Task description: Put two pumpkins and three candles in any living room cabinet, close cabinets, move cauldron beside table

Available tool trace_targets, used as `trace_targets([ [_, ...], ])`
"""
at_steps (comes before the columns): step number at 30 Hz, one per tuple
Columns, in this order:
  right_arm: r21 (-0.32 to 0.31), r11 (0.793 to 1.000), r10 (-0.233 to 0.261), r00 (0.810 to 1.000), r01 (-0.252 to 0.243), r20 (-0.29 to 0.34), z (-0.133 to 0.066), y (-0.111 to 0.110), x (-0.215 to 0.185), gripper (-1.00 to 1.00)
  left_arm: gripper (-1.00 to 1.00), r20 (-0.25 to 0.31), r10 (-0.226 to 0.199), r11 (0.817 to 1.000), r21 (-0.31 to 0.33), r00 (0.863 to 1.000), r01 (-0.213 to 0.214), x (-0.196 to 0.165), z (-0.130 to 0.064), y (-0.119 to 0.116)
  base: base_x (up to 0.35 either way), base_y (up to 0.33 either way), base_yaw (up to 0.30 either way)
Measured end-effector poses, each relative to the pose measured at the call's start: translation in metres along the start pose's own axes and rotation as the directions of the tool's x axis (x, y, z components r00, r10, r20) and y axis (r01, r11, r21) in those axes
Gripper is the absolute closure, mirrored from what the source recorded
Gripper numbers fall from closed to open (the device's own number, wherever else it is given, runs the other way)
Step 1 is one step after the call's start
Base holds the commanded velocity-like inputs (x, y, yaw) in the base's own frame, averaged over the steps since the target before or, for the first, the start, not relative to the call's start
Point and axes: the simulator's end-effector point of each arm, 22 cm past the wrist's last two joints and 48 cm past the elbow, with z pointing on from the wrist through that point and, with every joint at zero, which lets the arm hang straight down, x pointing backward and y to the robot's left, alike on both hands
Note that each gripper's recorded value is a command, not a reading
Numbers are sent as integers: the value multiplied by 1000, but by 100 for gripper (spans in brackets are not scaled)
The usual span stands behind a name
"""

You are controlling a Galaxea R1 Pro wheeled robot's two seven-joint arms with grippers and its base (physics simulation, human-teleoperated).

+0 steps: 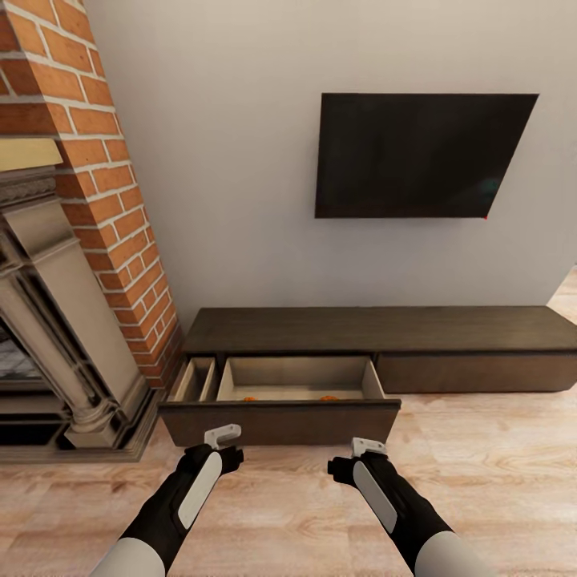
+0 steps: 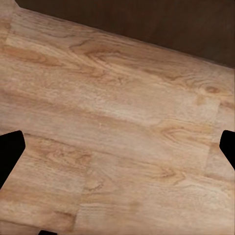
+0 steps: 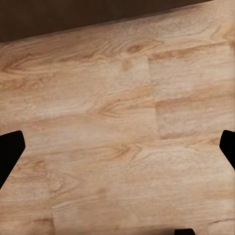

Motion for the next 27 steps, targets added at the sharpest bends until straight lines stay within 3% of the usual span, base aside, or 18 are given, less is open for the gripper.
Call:
trace_targets([
  [27, -3, 1000, -1, 1000, 1, 8, 41, -4, 19, -100, -100, 12, 4, 1000, 2, 1000, -4, 20, 40, 2, -1, 0, 0],
])
